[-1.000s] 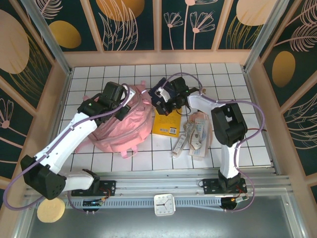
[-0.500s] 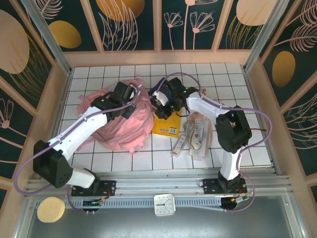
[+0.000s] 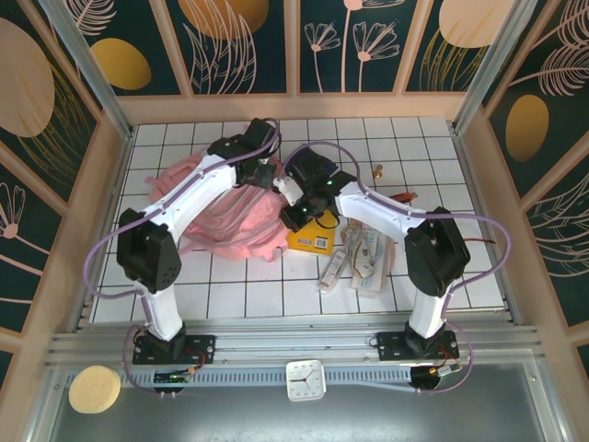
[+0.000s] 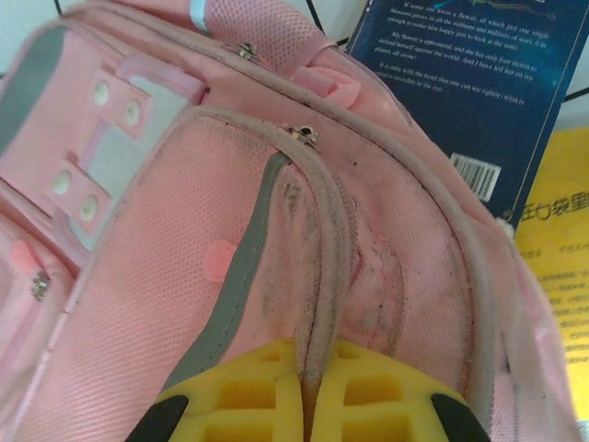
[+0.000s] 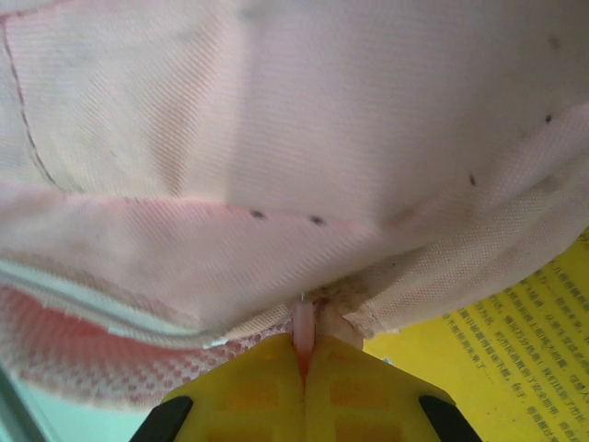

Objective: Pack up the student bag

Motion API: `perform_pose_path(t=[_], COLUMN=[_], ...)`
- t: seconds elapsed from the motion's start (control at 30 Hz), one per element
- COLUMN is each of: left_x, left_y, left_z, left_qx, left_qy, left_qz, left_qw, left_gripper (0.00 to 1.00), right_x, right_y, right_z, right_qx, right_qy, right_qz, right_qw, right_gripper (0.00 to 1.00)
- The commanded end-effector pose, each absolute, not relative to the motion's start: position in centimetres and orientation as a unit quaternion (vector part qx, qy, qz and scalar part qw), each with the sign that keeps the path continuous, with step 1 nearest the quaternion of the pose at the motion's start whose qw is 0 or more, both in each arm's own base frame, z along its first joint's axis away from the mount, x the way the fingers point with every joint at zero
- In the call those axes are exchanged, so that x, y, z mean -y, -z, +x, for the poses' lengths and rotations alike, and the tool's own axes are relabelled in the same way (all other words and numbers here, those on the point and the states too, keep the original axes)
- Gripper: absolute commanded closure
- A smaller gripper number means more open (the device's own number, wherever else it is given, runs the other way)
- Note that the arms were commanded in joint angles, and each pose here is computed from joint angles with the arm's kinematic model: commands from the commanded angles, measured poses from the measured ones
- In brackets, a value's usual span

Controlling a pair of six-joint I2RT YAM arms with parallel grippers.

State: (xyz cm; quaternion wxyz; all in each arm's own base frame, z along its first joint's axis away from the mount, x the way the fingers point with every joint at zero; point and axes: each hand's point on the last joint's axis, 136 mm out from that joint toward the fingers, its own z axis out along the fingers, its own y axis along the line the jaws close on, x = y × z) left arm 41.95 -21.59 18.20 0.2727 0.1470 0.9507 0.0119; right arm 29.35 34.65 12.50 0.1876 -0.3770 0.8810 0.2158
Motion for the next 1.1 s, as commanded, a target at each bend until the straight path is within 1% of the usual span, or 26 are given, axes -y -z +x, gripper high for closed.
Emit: perform_pose_path(t=[0.0, 0.1, 0.2, 0.33, 0.5, 0.63, 0.8, 0.97, 1.07], left_x=[25.5, 26.3, 26.4, 27.0, 27.9, 29.1, 31.0, 31.8, 32.0], left_y=[-21.4, -21.1, -20.3, -19.6, -20.2, -21.6, -23.1, -24.0, -23.8], left_z=[45.1, 46.7, 47.6, 47.8, 47.8, 47.9, 48.0, 48.1, 47.6], left_qx=[-0.941, -0.943, -0.943, -0.946, -0.945, -0.941, -0.934, -0.929, -0.933], left_qy=[0.073, 0.067, 0.049, 0.064, 0.097, 0.137, 0.193, 0.216, 0.222], left_qz=[0.083, 0.081, 0.086, 0.08, 0.06, 0.046, 0.032, 0.034, 0.032], left_qw=[0.321, 0.317, 0.316, 0.306, 0.305, 0.305, 0.298, 0.299, 0.282], left_gripper=[1.0, 1.0, 1.0, 1.0, 1.0, 1.0, 1.0, 1.0, 1.0], right_x=[-36.7, -37.5, -37.1, -36.6, -38.8, -40.7, -43.5, -46.3, -47.2], right_y=[-13.2, -14.8, -16.2, -16.8, -17.5, -15.9, -14.5, -13.5, -12.6], right_z=[27.4, 26.4, 25.6, 24.5, 23.7, 23.2, 23.8, 23.5, 23.8], right_qx=[-0.882, -0.868, -0.857, -0.853, -0.841, -0.832, -0.813, -0.787, -0.779], right_qy=[-0.204, -0.217, -0.232, -0.239, -0.271, -0.267, -0.268, -0.268, -0.273], right_qz=[-0.363, -0.365, -0.365, -0.372, -0.387, -0.419, -0.448, -0.486, -0.493], right_qw=[0.218, 0.256, 0.279, 0.277, 0.263, 0.247, 0.257, 0.269, 0.274], right_gripper=[1.0, 1.0, 1.0, 1.0, 1.0, 1.0, 1.0, 1.0, 1.0])
